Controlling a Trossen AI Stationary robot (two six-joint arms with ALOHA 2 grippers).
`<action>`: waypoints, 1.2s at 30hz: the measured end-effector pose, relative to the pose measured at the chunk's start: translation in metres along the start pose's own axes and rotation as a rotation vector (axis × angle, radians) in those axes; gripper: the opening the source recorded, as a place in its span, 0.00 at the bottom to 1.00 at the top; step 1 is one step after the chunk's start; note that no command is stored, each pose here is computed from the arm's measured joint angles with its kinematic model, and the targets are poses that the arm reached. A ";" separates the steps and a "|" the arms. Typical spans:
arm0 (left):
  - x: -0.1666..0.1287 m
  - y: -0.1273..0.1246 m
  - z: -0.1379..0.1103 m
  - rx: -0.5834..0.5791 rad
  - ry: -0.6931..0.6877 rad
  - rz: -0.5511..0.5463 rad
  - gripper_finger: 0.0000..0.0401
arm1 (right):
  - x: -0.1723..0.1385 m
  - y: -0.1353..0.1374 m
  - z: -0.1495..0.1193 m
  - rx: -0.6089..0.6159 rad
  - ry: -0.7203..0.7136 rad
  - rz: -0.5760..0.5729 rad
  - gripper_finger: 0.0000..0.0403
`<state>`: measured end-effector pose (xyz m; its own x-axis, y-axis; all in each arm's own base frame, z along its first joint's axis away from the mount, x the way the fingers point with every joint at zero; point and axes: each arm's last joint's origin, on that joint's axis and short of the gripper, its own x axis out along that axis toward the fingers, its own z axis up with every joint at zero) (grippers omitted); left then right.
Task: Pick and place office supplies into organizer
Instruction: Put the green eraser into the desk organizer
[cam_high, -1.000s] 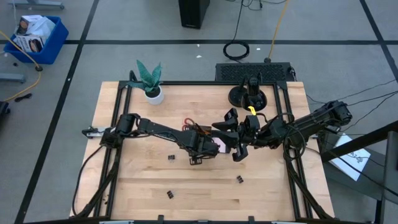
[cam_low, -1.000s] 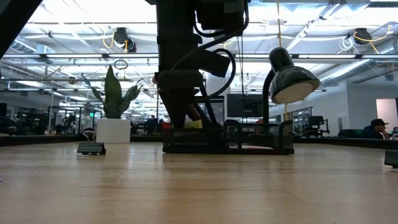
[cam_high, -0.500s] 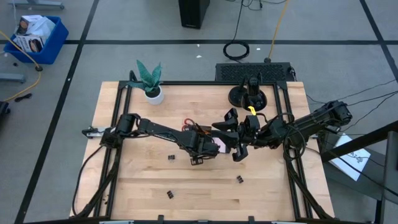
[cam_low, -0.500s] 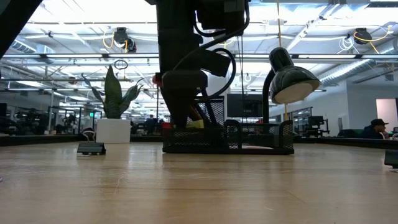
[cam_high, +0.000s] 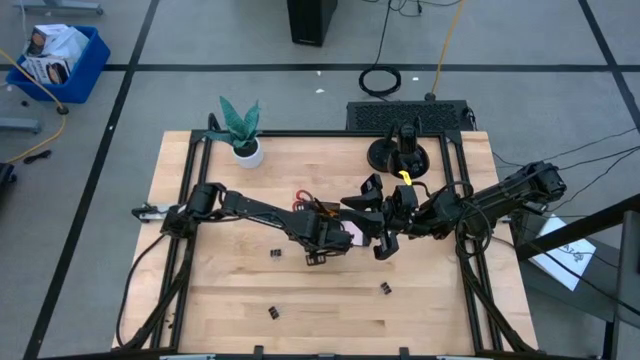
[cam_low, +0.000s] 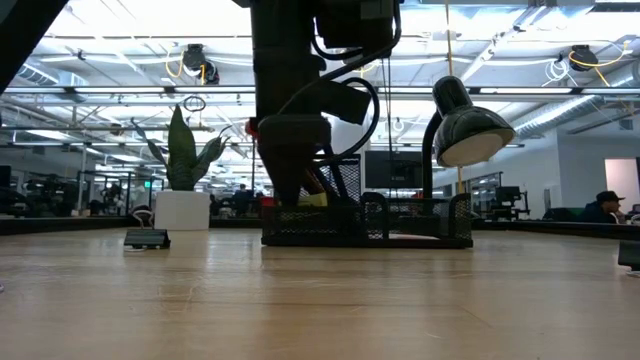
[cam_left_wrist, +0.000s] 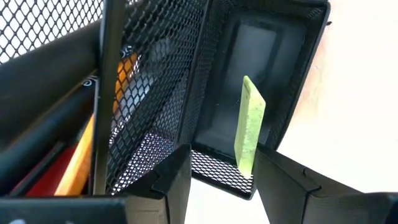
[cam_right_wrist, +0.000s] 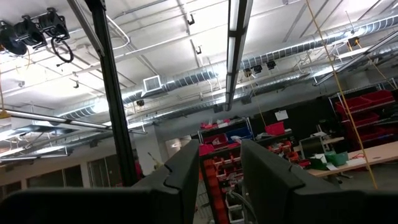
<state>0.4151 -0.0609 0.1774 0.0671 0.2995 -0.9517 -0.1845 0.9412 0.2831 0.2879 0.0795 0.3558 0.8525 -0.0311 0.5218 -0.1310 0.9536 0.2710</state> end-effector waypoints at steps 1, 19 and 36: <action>0.000 0.000 0.000 0.007 0.000 0.000 0.43 | 0.000 0.000 0.000 0.000 0.000 0.000 0.27; 0.000 -0.001 0.000 0.014 -0.001 0.003 0.43 | 0.000 0.000 0.000 0.000 0.000 0.000 0.27; -0.005 0.001 -0.001 -0.026 -0.028 0.040 0.54 | 0.000 0.000 0.000 0.000 0.000 0.000 0.27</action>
<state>0.4141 -0.0617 0.1822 0.0863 0.3410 -0.9361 -0.2129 0.9242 0.3170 0.2879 0.0794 0.3558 0.8525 -0.0312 0.5217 -0.1311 0.9535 0.2713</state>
